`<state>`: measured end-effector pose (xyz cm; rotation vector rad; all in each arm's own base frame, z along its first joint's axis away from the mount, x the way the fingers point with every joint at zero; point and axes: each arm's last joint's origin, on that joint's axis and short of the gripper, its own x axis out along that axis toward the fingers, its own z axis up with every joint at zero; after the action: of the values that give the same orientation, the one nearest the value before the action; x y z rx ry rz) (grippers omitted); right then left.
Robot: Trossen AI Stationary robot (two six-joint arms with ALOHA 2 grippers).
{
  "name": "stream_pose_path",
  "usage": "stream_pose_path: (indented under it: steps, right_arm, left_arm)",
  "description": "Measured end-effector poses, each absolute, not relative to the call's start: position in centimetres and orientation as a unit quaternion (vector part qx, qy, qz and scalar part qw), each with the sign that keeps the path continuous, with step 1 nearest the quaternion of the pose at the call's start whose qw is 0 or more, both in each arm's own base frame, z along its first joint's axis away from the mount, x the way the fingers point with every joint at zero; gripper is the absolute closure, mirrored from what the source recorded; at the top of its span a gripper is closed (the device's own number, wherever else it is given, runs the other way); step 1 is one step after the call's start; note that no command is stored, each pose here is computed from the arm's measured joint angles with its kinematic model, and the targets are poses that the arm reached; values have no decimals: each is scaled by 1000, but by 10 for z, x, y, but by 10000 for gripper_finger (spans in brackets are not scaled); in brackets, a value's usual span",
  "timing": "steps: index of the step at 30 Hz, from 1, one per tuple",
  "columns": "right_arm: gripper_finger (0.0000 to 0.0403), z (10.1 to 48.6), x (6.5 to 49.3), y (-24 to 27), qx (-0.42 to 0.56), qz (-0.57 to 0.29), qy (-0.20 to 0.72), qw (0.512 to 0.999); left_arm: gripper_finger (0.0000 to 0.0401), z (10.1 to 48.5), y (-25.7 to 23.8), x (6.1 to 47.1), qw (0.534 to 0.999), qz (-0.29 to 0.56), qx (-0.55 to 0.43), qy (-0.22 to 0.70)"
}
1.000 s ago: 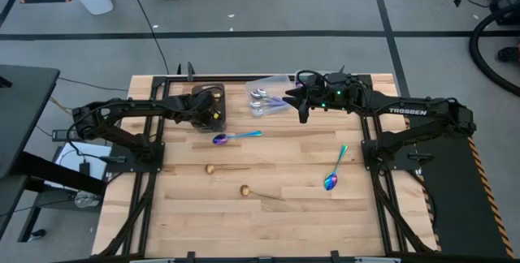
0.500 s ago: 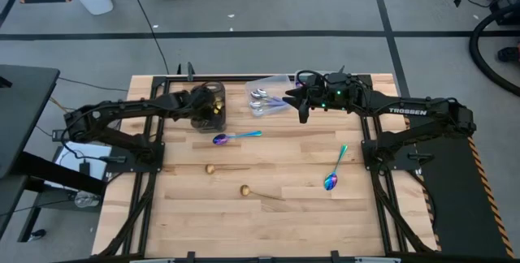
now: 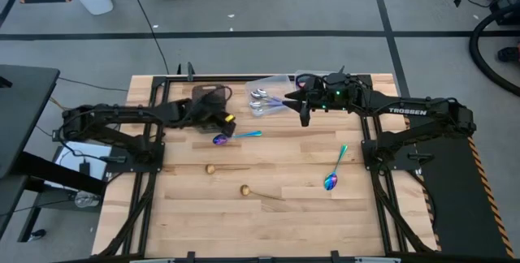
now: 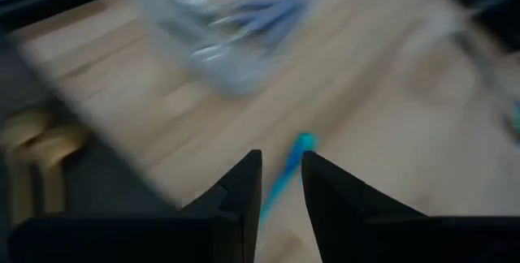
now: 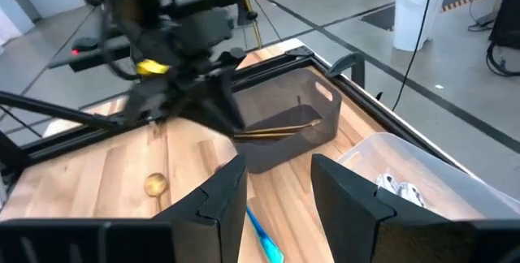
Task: Sort silverware by color (type)
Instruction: Put the gold spoon into the black bin
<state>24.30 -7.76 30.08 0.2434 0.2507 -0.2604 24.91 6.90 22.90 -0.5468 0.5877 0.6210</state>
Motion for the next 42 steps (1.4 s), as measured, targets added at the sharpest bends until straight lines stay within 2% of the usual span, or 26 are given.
stream_pose_path:
  steps: [14,19,25,29,33,42]
  right_arm:
    - [255,296,245,-64,149,-38,158,975]
    - [255,295,248,-48,154,-12,168,974]
    - [255,294,252,-22,150,-21,171,974]
    - [255,288,258,-7,164,-41,181,969]
    - [255,277,267,7,221,-42,203,953]
    - [257,240,285,47,307,-28,284,908]
  left_arm:
    - [303,239,-3,264,885,275,-323,192]
    - [303,240,-27,262,893,259,-315,190]
    - [303,240,-50,259,898,223,-324,196]
    - [303,245,-69,260,897,144,-366,200]
    - [303,247,-89,256,873,59,-423,235]
    - [303,246,-124,240,855,-3,-437,278]
